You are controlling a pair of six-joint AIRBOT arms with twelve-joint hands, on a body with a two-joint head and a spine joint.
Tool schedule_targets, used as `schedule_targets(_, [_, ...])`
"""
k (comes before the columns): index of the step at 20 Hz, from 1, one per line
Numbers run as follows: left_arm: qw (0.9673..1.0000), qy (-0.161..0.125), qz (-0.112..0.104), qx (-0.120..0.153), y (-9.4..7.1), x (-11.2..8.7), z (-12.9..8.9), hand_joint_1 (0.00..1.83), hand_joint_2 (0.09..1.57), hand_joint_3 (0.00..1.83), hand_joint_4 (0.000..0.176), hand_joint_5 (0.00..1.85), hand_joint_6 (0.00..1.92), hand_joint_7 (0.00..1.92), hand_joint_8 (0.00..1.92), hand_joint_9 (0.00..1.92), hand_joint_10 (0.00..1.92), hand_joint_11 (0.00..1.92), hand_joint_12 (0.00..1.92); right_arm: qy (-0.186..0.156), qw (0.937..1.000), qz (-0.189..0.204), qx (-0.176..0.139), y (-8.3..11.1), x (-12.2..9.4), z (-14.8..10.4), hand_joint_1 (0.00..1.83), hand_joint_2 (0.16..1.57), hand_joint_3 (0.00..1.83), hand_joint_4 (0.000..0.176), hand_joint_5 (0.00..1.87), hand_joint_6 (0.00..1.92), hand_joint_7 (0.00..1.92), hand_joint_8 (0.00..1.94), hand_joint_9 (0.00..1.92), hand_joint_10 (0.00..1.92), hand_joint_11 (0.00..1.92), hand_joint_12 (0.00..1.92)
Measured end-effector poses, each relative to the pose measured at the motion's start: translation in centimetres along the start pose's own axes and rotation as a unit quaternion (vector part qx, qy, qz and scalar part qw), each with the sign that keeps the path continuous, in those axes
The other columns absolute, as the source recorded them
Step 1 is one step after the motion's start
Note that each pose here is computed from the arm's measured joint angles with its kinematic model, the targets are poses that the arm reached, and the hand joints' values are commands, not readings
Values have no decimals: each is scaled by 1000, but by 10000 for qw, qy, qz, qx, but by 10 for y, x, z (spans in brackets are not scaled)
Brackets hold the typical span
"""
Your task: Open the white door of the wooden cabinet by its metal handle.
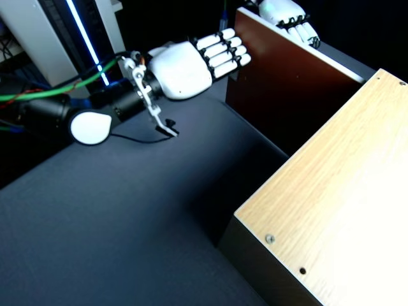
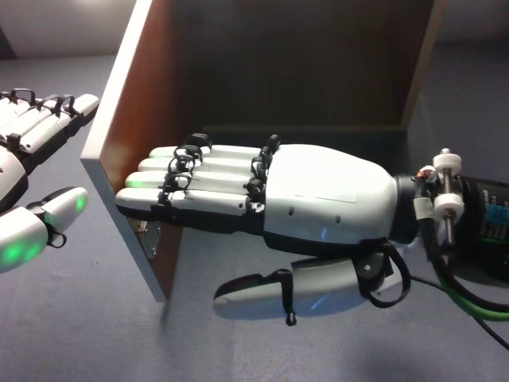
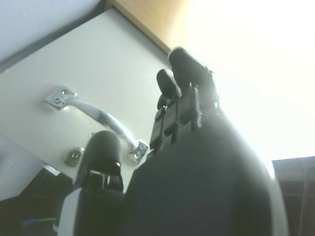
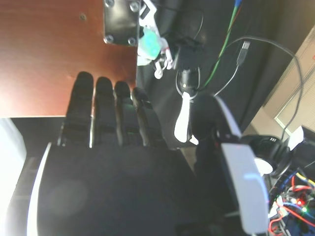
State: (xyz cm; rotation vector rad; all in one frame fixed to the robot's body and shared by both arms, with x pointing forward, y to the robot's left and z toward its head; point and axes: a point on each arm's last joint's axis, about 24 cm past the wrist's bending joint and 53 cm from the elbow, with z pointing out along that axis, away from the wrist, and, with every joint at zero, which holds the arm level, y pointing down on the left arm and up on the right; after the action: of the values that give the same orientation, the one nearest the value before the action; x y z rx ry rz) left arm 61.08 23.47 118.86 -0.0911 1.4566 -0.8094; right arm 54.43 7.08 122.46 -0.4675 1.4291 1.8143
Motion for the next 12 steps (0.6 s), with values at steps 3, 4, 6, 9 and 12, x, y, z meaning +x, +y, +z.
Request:
schedule_targets(3, [10000,-19,-10,-25,1,-1,0,0,1571,102,0,0,0,68,590,0,516,0,1921,-28,9998,-8,191,-6,-5,-19,6,1470,15,0,16,1,0,0,0,0,0,0])
schedule_targets(4, [10000,-21,-12,-25,1,-1,0,0,1571,102,0,0,0,68,591,0,516,0,1921,-73,9995,-16,295,-11,-10,-27,60,1468,8,0,2,0,0,0,0,0,0,0])
schedule_targets(6, [10000,-26,-19,8,-1,-1,0,0,1571,102,0,0,0,68,591,0,516,0,1921,-169,9988,-12,461,-17,-19,-37,6,1472,5,0,0,0,0,0,0,0,0,0])
schedule_targets(9, [10000,16,-83,-30,1,3,-3,0,1571,102,0,0,0,68,591,0,515,0,1921,-390,9973,-23,616,-23,-31,-51,6,1460,0,0,0,0,0,0,0,0,0,0])
schedule_targets(12, [9999,-7,-138,-17,-1,3,-3,35,1490,23,0,3,4,2,31,0,22,0,415,-675,9927,-155,987,-36,-52,-77,36,1439,0,0,0,0,0,0,0,0,0,0])
